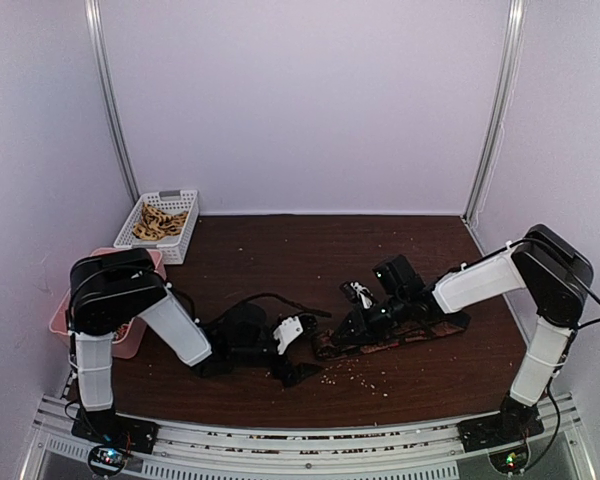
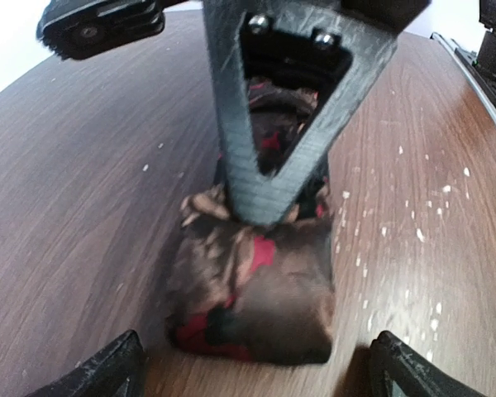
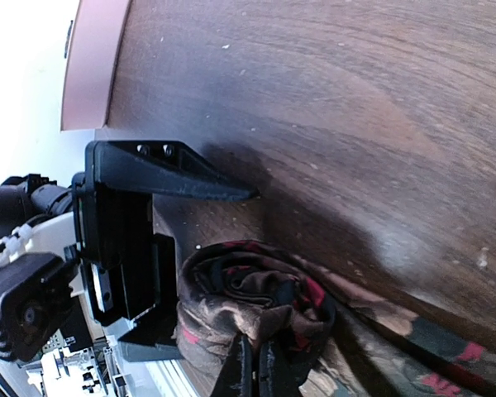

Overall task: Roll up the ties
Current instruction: Roll the tie at the center of the board.

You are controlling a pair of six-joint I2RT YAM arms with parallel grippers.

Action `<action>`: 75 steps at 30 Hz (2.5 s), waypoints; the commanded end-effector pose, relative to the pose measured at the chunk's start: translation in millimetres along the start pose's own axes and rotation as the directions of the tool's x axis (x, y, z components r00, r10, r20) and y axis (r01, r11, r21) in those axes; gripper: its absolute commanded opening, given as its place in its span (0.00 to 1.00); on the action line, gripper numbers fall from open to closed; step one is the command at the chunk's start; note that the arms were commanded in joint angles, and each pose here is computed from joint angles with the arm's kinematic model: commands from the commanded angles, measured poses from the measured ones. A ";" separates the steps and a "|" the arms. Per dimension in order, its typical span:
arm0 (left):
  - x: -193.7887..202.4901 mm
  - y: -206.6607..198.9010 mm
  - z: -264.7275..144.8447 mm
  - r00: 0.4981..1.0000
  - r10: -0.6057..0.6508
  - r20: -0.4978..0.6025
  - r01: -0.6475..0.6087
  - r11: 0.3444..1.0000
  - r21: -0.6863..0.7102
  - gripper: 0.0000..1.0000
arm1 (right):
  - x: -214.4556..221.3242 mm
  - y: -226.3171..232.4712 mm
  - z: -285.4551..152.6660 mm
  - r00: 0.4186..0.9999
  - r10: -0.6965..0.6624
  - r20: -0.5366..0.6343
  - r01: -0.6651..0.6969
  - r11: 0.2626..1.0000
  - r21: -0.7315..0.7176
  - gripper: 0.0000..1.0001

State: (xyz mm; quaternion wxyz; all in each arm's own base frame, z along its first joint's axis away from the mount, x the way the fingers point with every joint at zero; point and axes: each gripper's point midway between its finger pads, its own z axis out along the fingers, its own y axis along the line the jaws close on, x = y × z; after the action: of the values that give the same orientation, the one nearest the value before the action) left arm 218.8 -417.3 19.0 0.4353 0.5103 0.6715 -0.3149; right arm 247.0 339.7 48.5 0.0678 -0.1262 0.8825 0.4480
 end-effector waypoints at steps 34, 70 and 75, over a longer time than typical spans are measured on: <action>58.3 -12.3 24.9 0.980 0.040 -0.194 -0.003 0.982 0.188 0.32 | 1.2 8.3 -4.5 0.999 0.048 0.026 -0.048 0.999 0.017 0.00; -10.7 1.0 38.6 0.976 -0.140 0.166 0.143 0.990 -0.007 0.54 | 36.3 -69.6 9.5 0.991 0.131 0.008 -0.130 0.978 0.164 0.00; 4.6 -3.9 27.5 0.988 -0.110 0.109 0.112 0.994 -0.010 0.30 | 28.6 -53.8 -0.8 0.994 0.103 0.029 -0.106 0.986 0.129 0.08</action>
State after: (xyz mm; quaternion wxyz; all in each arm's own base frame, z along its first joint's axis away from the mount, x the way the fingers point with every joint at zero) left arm 229.7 -456.1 27.7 0.4882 0.4360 0.6504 -0.3854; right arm 247.5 328.5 23.3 0.0834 -0.0988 0.8853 0.4467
